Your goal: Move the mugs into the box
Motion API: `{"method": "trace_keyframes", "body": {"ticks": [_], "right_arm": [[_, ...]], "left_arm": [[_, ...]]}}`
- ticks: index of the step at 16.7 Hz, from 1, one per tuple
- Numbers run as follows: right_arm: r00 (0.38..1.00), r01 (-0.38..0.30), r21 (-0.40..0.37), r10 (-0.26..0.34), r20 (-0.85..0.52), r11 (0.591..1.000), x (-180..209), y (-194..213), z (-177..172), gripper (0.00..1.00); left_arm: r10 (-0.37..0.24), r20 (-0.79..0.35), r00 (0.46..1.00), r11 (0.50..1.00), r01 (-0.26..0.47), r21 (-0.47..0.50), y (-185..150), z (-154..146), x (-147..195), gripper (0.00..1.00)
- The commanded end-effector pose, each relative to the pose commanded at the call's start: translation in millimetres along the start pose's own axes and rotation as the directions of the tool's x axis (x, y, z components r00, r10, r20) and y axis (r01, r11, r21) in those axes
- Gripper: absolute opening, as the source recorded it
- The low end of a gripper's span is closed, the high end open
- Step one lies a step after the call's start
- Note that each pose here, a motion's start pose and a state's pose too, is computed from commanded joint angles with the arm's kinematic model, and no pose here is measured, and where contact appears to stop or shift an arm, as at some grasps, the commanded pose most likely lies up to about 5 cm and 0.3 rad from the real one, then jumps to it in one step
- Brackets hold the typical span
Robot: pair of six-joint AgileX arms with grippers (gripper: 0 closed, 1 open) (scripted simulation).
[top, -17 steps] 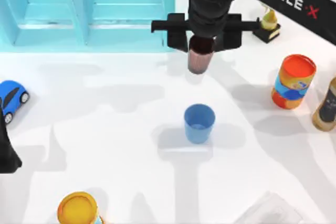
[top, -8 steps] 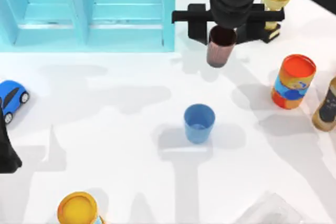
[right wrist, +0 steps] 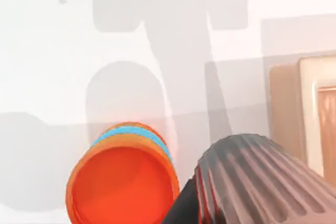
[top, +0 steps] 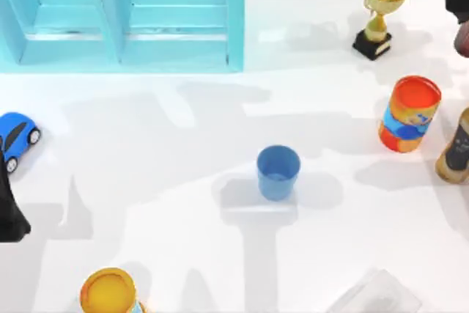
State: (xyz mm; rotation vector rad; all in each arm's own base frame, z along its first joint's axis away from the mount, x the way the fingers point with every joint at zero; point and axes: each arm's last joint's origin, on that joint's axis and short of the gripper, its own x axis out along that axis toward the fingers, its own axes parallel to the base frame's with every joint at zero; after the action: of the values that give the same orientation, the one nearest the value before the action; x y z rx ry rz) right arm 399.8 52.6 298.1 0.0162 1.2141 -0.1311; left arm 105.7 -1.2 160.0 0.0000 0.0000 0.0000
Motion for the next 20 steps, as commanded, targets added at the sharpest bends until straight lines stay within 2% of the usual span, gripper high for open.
{"method": "trace_keyframes", "body": {"ticks": [4,8,11,13,20], "right_arm": [[0.994,0.067,-0.025,-0.069,-0.088,0.997,-13,-117,-42,0.00],[0.983,0.042,-0.062,-0.053,-0.178,0.997,-27,-187,-112,0.00],[0.982,-0.007,-0.081,-0.008,-0.186,0.997,-38,-206,-155,0.00],[0.984,-0.034,-0.091,0.017,-0.180,0.995,-42,-210,-172,0.00],[0.984,-0.045,-0.095,0.027,-0.178,0.994,-41,-210,-177,0.00]], "left_arm": [[0.000,0.000,1.000,1.000,0.000,0.000,0,0,0,1.00],[0.000,0.000,1.000,1.000,0.000,0.000,0,0,0,1.00],[0.000,0.000,1.000,1.000,0.000,0.000,0,0,0,1.00],[0.000,0.000,1.000,1.000,0.000,0.000,0,0,0,1.00],[0.000,0.000,1.000,1.000,0.000,0.000,0,0,0,1.00]]}}
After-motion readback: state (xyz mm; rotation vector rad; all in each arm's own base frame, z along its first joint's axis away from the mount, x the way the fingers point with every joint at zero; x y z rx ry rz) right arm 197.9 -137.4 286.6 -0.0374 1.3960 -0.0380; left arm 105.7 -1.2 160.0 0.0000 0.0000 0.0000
